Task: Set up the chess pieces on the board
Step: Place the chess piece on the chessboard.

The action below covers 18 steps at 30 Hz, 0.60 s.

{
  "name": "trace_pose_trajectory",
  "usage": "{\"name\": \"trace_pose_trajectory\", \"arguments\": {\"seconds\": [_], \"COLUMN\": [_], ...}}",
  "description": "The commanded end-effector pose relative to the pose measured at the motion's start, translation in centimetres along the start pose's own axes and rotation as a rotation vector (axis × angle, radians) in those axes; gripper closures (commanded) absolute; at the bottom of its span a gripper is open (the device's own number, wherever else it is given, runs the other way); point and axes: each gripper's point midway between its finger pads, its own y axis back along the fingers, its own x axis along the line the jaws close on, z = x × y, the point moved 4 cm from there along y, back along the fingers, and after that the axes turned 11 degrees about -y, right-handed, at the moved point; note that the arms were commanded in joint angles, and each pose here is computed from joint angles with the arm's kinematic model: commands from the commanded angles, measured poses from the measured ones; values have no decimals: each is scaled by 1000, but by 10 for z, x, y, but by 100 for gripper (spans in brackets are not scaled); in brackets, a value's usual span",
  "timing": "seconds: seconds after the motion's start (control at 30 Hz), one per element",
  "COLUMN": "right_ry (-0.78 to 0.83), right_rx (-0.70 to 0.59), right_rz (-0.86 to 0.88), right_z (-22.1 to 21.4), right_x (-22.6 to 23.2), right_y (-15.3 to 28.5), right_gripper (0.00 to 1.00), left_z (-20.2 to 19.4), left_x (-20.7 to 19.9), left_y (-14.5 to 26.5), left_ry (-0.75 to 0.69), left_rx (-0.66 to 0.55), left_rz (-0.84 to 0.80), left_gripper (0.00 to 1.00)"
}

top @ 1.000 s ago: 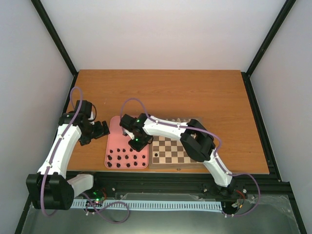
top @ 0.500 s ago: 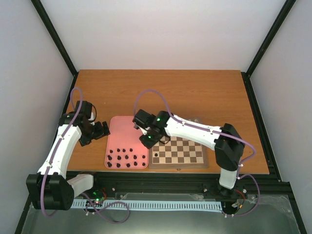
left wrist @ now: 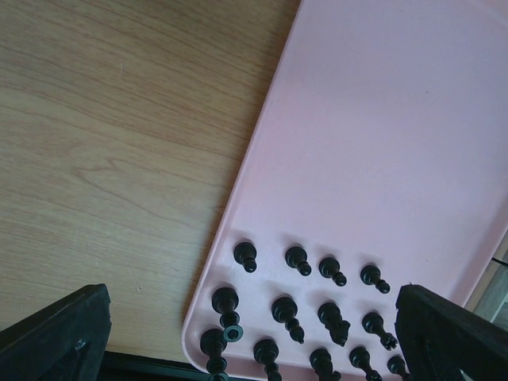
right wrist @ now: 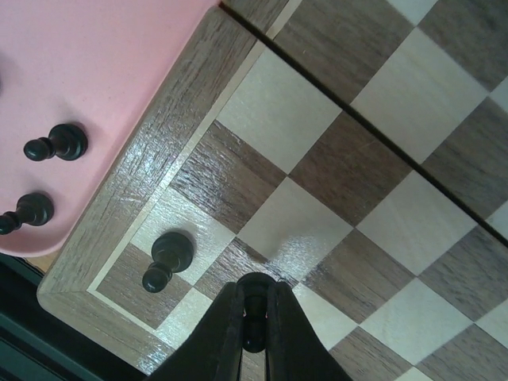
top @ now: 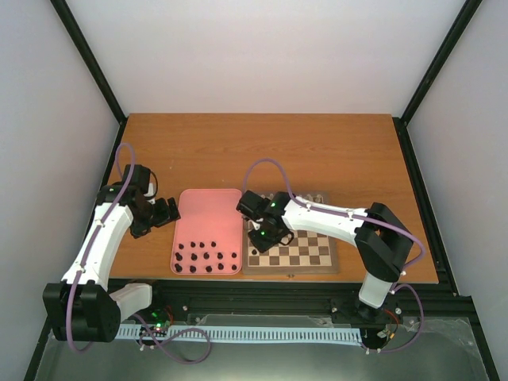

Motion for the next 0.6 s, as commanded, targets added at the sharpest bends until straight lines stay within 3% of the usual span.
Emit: {"name": "trace_pose_trajectory", "arguments": {"seconds": [0.0,0.57], "right_ry": [-13,-24], "right_rx": [-24,13], "right_rz": [53,47], "right_z": [0,-9], "right_x": [5,1], "right_y": [2,-8], "right_gripper": [95,95], "left_z": [3,2], "left_x": [-1,0], "left_y": [3,2], "left_ry": [-15,-12], "left_rx": [-26,-22], "left_rz": [-15,-11], "left_gripper": [0,0]}}
